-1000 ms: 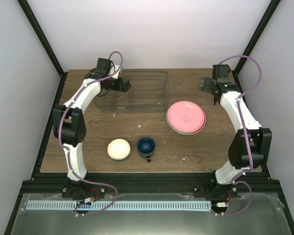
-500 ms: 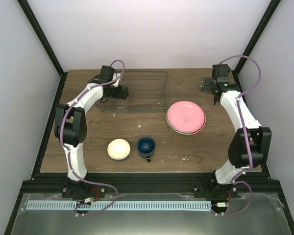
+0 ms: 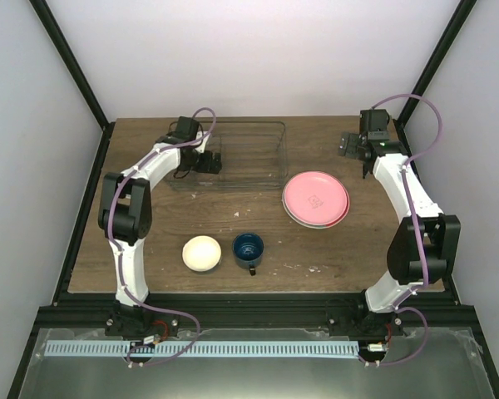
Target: Load the mixed dishes into the dish rack
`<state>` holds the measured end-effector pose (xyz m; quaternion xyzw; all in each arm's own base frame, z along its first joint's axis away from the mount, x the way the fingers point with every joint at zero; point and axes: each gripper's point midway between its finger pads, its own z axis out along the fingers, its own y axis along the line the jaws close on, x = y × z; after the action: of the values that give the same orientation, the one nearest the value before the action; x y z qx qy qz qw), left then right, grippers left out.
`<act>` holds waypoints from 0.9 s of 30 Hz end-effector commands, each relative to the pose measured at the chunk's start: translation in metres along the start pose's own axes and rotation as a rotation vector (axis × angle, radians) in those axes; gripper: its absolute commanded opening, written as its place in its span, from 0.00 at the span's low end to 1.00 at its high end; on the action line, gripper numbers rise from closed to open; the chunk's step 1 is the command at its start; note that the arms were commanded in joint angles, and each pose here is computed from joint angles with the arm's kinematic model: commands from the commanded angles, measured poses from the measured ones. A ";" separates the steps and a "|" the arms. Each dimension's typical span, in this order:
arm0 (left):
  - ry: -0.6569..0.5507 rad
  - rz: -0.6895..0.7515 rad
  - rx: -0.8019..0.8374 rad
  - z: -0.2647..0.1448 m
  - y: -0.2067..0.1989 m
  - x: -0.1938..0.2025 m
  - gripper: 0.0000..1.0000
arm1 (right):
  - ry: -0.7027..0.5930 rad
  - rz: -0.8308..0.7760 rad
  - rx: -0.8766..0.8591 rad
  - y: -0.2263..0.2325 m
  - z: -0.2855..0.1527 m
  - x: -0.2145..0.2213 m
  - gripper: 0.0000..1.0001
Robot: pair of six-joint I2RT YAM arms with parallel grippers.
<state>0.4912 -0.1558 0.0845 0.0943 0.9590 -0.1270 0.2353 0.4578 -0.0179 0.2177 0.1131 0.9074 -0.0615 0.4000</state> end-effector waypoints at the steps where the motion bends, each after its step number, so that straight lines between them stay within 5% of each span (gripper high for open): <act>1: 0.044 -0.014 0.006 0.010 -0.004 0.013 1.00 | -0.023 -0.013 0.001 0.004 -0.003 -0.013 1.00; 27: 0.166 -0.099 -0.100 -0.031 0.011 0.084 1.00 | 0.001 -0.056 -0.046 0.014 0.007 -0.009 1.00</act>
<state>0.4344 -0.1368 0.0707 0.0492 0.9762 -0.0990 0.1863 0.4628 -0.0144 0.1975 0.0872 0.9196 -0.0645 0.3776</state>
